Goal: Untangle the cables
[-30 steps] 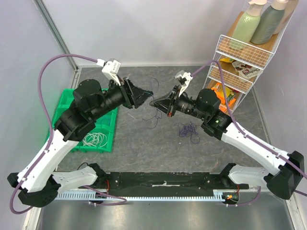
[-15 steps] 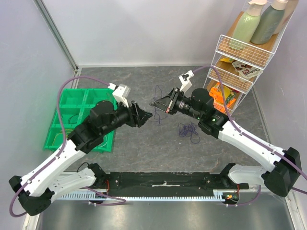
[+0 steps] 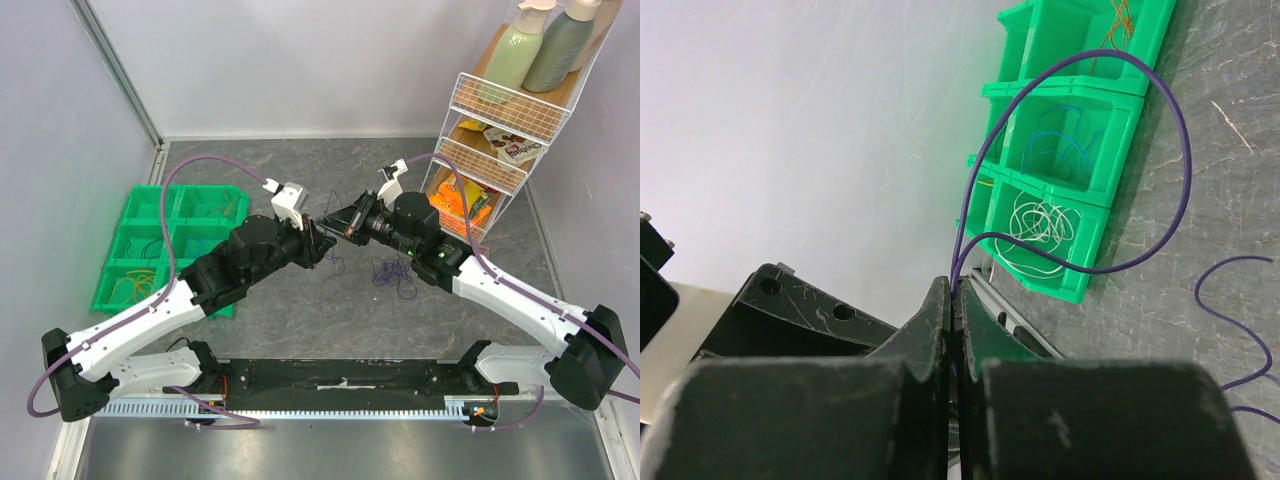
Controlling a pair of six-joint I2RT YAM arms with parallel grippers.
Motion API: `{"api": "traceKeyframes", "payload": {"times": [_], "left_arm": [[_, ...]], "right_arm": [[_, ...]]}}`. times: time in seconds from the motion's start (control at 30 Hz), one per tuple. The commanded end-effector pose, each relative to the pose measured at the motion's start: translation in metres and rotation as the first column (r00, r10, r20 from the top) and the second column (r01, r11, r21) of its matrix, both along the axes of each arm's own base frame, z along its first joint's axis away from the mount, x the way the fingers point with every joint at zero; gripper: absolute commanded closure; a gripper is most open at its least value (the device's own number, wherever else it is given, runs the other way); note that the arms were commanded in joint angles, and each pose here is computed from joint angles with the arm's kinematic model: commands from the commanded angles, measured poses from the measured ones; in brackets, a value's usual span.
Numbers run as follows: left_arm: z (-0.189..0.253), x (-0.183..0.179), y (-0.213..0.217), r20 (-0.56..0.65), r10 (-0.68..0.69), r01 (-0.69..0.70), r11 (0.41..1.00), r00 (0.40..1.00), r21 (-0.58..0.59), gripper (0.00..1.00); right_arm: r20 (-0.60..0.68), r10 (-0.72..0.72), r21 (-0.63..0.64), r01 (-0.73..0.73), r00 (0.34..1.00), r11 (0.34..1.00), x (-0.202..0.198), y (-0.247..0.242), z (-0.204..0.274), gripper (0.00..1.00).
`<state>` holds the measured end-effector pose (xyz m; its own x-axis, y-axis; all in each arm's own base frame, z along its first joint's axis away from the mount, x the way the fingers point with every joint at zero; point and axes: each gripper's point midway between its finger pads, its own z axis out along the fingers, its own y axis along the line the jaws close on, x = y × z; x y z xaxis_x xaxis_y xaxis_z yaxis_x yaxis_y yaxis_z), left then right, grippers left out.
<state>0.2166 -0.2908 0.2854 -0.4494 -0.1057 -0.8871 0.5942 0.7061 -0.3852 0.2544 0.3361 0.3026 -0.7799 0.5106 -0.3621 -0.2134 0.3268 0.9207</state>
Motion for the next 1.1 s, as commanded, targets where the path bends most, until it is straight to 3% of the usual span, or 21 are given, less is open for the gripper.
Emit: {"api": "traceKeyframes", "payload": {"times": [0.0, 0.13, 0.27, 0.33, 0.4, 0.53, 0.67, 0.87, 1.07], "left_arm": [[0.029, 0.010, -0.001, 0.083, 0.036, -0.031, 0.998, 0.996, -0.051, 0.79], [0.028, 0.017, 0.003, 0.087, 0.077, -0.074, 0.997, 0.993, -0.036, 0.98], [0.025, 0.031, 0.028, 0.096, 0.211, -0.213, 0.977, 0.973, 0.013, 0.98], [0.031, 0.040, 0.049, 0.122, 0.278, -0.286, 0.957, 0.953, 0.046, 0.98], [0.037, 0.054, 0.080, 0.119, 0.347, -0.356, 0.931, 0.931, 0.076, 0.98], [0.071, 0.081, 0.137, 0.123, 0.471, -0.478, 0.877, 0.874, 0.042, 0.98], [0.108, 0.112, 0.215, 0.187, 0.655, -0.673, 0.737, 0.733, 0.056, 0.98], [0.154, 0.138, 0.305, 0.307, 0.806, -0.856, 0.513, 0.505, 0.061, 0.98], [0.176, 0.170, 0.363, 0.379, 0.849, -0.912, 0.409, 0.369, -0.027, 0.98]], "right_arm": [[0.022, -0.033, 0.051, 0.032, 0.999, 0.998, 0.002, -0.005, 0.017, 1.00], [0.018, -0.033, 0.048, 0.032, 0.999, 0.998, 0.001, -0.006, 0.013, 1.00], [0.140, 0.009, -0.013, -0.007, 0.990, 1.000, 0.003, -0.009, 0.017, 0.41], [0.197, 0.022, -0.144, 0.007, 0.980, 0.990, 0.011, -0.023, 0.009, 0.25], [0.256, 0.011, -0.295, 0.067, 0.967, 0.953, 0.024, -0.052, -0.005, 0.18], [0.353, 0.000, -0.428, 0.161, 0.936, 0.889, 0.026, -0.096, -0.022, 0.12], [0.353, 0.045, -0.534, 0.162, 0.934, 0.830, 0.020, -0.112, -0.064, 0.12], [0.253, 0.118, -0.517, 0.031, 0.960, 0.855, 0.005, -0.096, -0.133, 0.14], [0.192, 0.183, -0.503, -0.063, 0.964, 0.862, -0.005, -0.085, -0.183, 0.15]]}}
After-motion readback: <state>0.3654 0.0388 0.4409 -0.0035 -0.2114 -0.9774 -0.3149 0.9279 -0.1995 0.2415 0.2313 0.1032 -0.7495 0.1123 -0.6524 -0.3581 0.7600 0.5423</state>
